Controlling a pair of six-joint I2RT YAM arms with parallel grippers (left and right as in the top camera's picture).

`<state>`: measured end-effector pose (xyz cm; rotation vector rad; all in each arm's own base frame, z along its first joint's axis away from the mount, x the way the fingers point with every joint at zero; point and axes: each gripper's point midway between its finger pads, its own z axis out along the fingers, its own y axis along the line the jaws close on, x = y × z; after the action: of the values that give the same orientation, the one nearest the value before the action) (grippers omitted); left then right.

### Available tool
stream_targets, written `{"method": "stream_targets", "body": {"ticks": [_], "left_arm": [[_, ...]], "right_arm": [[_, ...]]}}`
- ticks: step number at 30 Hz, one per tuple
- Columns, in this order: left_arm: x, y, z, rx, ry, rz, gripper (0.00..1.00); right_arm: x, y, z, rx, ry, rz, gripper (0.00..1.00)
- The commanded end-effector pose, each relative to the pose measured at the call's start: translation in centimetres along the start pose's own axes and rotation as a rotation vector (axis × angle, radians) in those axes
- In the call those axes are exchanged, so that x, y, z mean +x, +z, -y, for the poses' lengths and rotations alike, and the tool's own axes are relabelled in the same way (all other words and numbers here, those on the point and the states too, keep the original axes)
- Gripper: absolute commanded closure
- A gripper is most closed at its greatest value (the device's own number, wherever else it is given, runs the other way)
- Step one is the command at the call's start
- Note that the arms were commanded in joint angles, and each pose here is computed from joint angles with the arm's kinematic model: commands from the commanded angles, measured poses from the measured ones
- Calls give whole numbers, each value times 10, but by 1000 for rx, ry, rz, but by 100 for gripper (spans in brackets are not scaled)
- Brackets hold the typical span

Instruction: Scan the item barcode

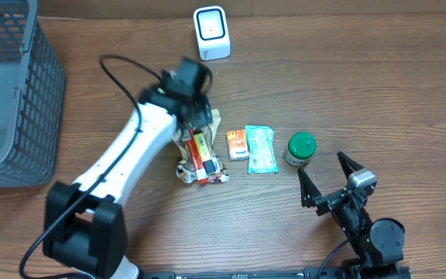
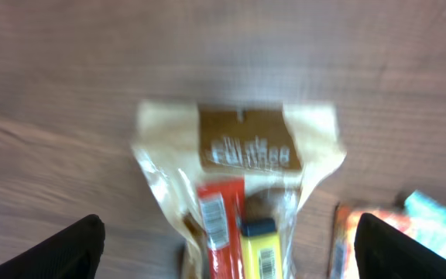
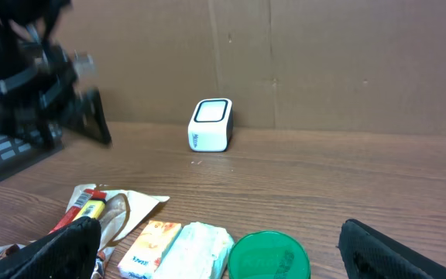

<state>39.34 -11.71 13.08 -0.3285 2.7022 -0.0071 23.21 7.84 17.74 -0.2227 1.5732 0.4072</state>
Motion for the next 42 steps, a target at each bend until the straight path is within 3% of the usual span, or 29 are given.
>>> {"method": "stream_targets", "body": {"ticks": [1,8,16,42], "left_arm": [[-45,-39,-16,20,12,100,12],[-83,-43,-83,-45,-141,144,0],[-87,-36,-143,-121,-259,118,0],[-88,-36,-149,-128,-272,119,0]], "right_arm": [[2,0,0,3,-6,4,0],[2,0,0,3,-6,4,0],[2,0,0,3,-5,4,0],[2,0,0,3,-5,4,0]]}}
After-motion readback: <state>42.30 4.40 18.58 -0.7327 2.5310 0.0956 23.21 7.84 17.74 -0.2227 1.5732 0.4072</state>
